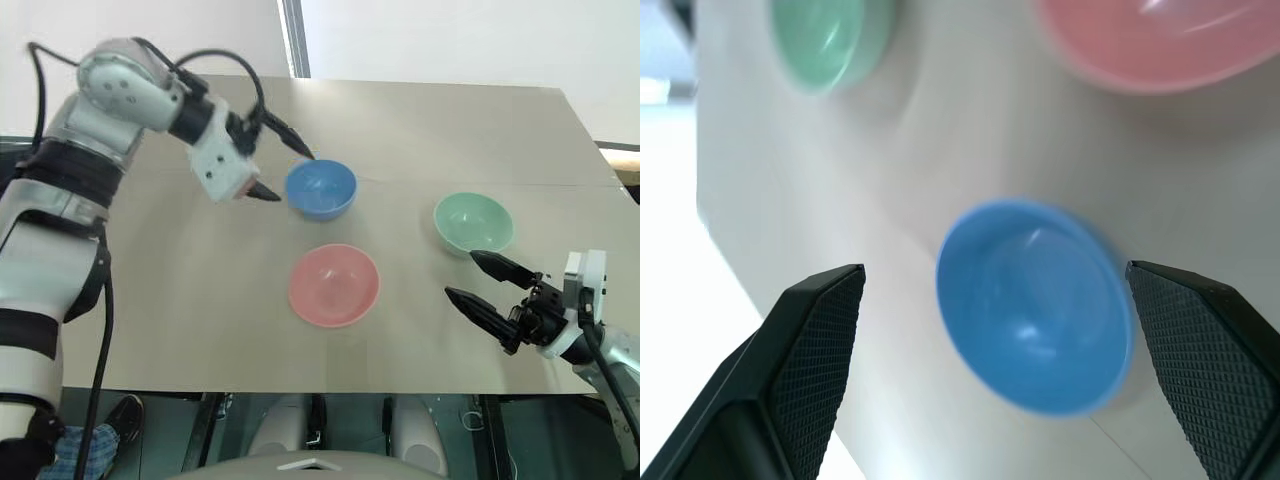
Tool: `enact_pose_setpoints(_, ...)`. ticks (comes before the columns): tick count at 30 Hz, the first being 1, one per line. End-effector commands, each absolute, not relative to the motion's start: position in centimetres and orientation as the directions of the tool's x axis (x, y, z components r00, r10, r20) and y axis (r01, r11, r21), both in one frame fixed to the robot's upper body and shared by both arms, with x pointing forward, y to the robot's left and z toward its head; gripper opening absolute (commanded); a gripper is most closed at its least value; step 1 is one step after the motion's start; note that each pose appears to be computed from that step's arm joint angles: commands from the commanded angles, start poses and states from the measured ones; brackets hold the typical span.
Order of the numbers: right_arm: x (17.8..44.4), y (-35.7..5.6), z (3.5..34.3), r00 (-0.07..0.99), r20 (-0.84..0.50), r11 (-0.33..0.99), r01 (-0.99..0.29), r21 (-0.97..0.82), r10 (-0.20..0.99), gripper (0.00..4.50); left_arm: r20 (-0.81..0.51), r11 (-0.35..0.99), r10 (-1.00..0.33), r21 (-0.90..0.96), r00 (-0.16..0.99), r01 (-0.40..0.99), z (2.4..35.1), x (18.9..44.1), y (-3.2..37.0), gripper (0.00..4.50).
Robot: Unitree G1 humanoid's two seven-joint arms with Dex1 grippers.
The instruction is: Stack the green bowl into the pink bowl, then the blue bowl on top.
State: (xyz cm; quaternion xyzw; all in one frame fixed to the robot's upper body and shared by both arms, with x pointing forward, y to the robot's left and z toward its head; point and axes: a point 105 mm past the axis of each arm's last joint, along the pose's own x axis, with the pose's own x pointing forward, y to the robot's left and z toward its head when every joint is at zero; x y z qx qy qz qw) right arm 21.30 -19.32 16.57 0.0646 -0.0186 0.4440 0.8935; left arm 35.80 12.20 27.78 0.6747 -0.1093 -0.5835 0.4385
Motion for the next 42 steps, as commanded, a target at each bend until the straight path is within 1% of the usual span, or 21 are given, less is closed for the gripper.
enact_pose_setpoints(1,21.1,-19.5,17.4,0.599,0.103,0.597,-0.801,0.053,0.794,4.5,-0.566,-0.252,-0.768,0.698,0.3,0.67,27.7,36.8,15.3,4.42)
enact_pose_setpoints(3,20.9,-19.7,17.4,0.598,0.093,0.597,-0.801,0.048,0.796,4.5,-0.528,-0.118,-0.803,0.597,0.278,0.793,26.6,36.2,17.3,4.42)
enact_pose_setpoints(4,20.8,-20.0,17.5,0.602,0.085,0.6,-0.799,0.044,0.794,4.5,-0.508,-0.039,-0.816,0.525,0.276,0.85,25.6,35.5,18.9,4.42)
enact_pose_setpoints(6,20.7,-20.7,17.5,0.61,0.069,0.609,-0.793,0.038,0.79,4.5,-0.481,0.063,-0.832,0.415,0.278,0.908,24.1,33.8,21.3,4.42)
enact_pose_setpoints(8,20.5,-21.5,17.3,0.619,0.044,0.618,-0.786,0.036,0.784,4.5,-0.418,0.173,-0.851,0.345,0.316,0.922,23.6,32.2,23.2,4.42)
enact_pose_setpoints(10,20.5,-22.4,17.0,0.626,0.016,0.625,-0.78,0.041,0.78,4.5,-0.328,0.247,-0.881,0.296,0.341,0.923,24.7,30.7,23.8,4.42)
enact_pose_setpoints(11,20.5,-22.8,16.9,0.627,0.009,0.626,-0.778,0.044,0.779,4.5,-0.3,0.259,-0.891,0.281,0.341,0.924,25.2,30.3,23.6,4.42)
enact_pose_setpoints(13,20.9,-23.8,16.3,0.639,-0.038,0.64,-0.767,0.045,0.769,4.5,-0.208,0.287,-0.917,0.254,0.342,0.924,27.2,29.3,23.1,4.42)
enact_pose_setpoints(15,21.8,-25.0,15.1,0.653,-0.138,0.664,-0.746,0.053,0.744,4.5,-0.111,0.32,-0.93,0.227,0.35,0.92,28.8,28.7,22.7,4.42)
enact_pose_setpoints(17,22.9,-25.9,14.3,0.662,-0.245,0.692,-0.72,0.051,0.708,4.5,-0.07,0.36,-0.922,0.212,0.382,0.908,29.4,28.7,22.7,4.42)
enact_pose_setpoints(21,24.7,-26.7,14.2,0.649,-0.361,0.677,-0.733,-0.061,0.67,4.5,-0.1,0.379,-0.908,0.214,0.406,0.9,28.3,28.4,23.0,4.42)
enact_pose_setpoints(23,26.3,-27.3,14.3,0.664,-0.421,0.684,-0.718,-0.13,0.618,4.5,-0.098,0.378,-0.909,0.213,0.405,0.901,27.9,28.2,22.8,4.42)
enact_pose_setpoints(25,28.3,-27.8,14.7,0.699,-0.461,0.675,-0.694,-0.252,0.546,4.5,-0.089,0.375,-0.912,0.212,0.4,0.903,27.9,28.1,22.5,4.42)
enact_pose_setpoints(27,29.5,-27.9,15.2,0.718,-0.463,0.66,-0.682,-0.316,0.52,4.5,-0.083,0.377,-0.912,0.215,0.401,0.901,27.9,28.0,22.3,4.42)
enact_pose_setpoints(30,31.0,-26.2,17.2,0.722,-0.39,0.613,-0.691,-0.383,0.571,4.5,-0.084,0.374,-0.913,0.216,0.399,0.902,27.7,27.9,22.1,4.42)
enact_pose_setpoints(32,30.8,-24.3,18.1,0.662,-0.409,0.457,-0.739,-0.494,0.628,4.5,-0.088,0.375,-0.912,0.22,0.402,0.9,27.6,27.8,22.1,4.42)
enact_pose_setpoints(33,30.4,-23.4,18.2,0.62,-0.418,0.397,-0.766,-0.506,0.664,4.5,-0.088,0.376,-0.911,0.221,0.403,0.9,27.7,27.8,22.1,4.42)
enact_pose_setpoints(34,29.9,-22.5,18.5,0.585,-0.411,0.363,-0.786,-0.5,0.7,4.5,-0.089,0.377,-0.911,0.222,0.404,0.899,27.7,27.8,22.2,4.42)
enact_pose_setpoints(36,29.5,-21.6,18.7,0.546,-0.416,0.316,-0.804,-0.504,0.727,4.5,-0.09,0.378,-0.91,0.224,0.405,0.898,27.7,27.8,22.2,4.42)
enact_pose_setpoints(40,28.1,-20.8,17.0,0.461,-0.512,0.187,-0.847,-0.498,0.725,4.5,-0.089,0.38,-0.909,0.227,0.408,0.897,27.7,27.9,22.2,4.42)
enact_pose_setpoints(42,28.6,-20.9,16.5,0.498,-0.52,0.206,-0.829,-0.519,0.694,4.5,-0.089,0.381,-0.908,0.228,0.409,0.896,27.6,27.9,22.1,4.42)
